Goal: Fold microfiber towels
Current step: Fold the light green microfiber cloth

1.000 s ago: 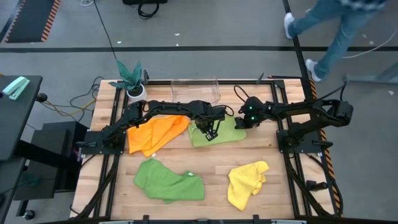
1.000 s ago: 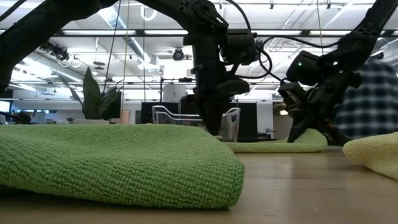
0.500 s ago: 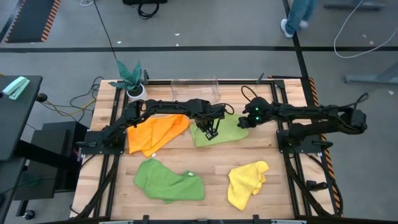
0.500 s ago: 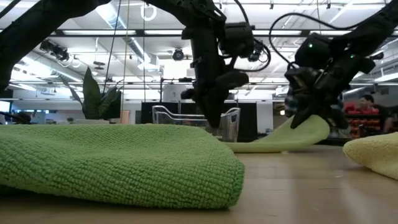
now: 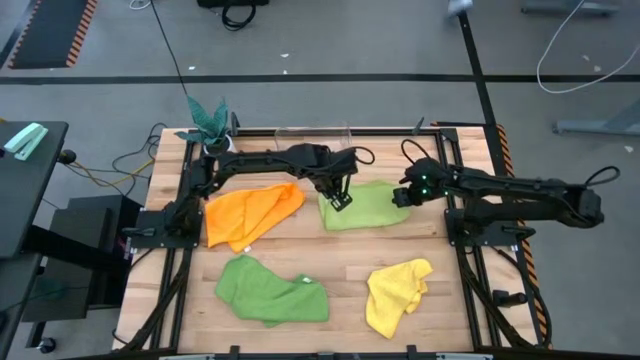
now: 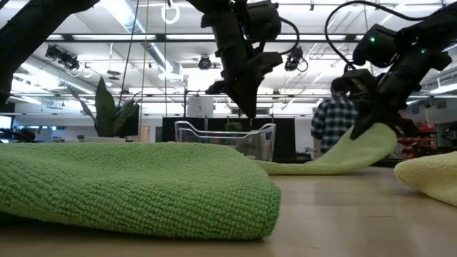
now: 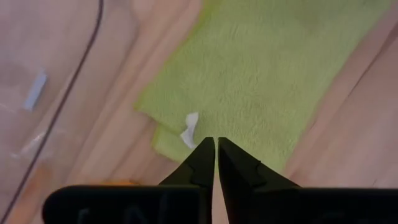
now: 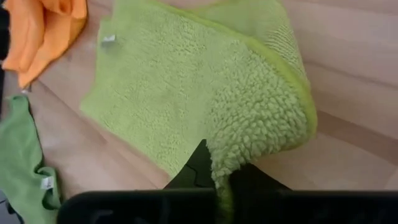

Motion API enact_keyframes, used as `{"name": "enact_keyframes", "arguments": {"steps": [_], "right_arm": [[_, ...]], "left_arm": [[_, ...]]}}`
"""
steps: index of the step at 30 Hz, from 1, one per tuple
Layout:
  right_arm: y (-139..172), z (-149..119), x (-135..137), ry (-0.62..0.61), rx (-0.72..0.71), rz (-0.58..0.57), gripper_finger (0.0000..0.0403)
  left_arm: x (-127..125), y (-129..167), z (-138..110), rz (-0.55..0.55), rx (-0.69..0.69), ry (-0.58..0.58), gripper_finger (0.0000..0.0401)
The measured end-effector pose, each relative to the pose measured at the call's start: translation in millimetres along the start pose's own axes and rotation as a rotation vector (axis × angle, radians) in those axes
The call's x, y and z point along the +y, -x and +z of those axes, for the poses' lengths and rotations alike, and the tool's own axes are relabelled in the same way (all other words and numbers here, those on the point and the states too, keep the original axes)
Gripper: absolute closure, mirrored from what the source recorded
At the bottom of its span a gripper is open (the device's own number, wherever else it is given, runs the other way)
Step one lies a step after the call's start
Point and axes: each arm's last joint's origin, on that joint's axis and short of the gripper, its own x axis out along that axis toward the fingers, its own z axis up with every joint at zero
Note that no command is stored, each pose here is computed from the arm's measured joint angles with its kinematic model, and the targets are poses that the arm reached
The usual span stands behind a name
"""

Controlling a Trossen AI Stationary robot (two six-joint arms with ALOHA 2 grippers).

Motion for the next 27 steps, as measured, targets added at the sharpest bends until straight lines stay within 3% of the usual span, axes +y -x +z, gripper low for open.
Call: {"name": "enact_keyframes", "arguments": {"steps": [10, 17, 27], "right_arm": [[11, 20, 39, 0.110, -0.012, -0.038, 0.0402], [-18, 28, 59, 0.210, 0.095, -0.087, 0.0402], [-54, 29, 102, 0.364, 0.157, -0.035, 0.0403]], "left_arm": [[13, 2, 7, 0.005, -0.019, 0.007, 0.0383], [25, 26, 13, -0.004, -0.077, 0.022, 0.0374], [55, 69, 19, 0.029, -0.175, 0.083, 0.0386]]}}
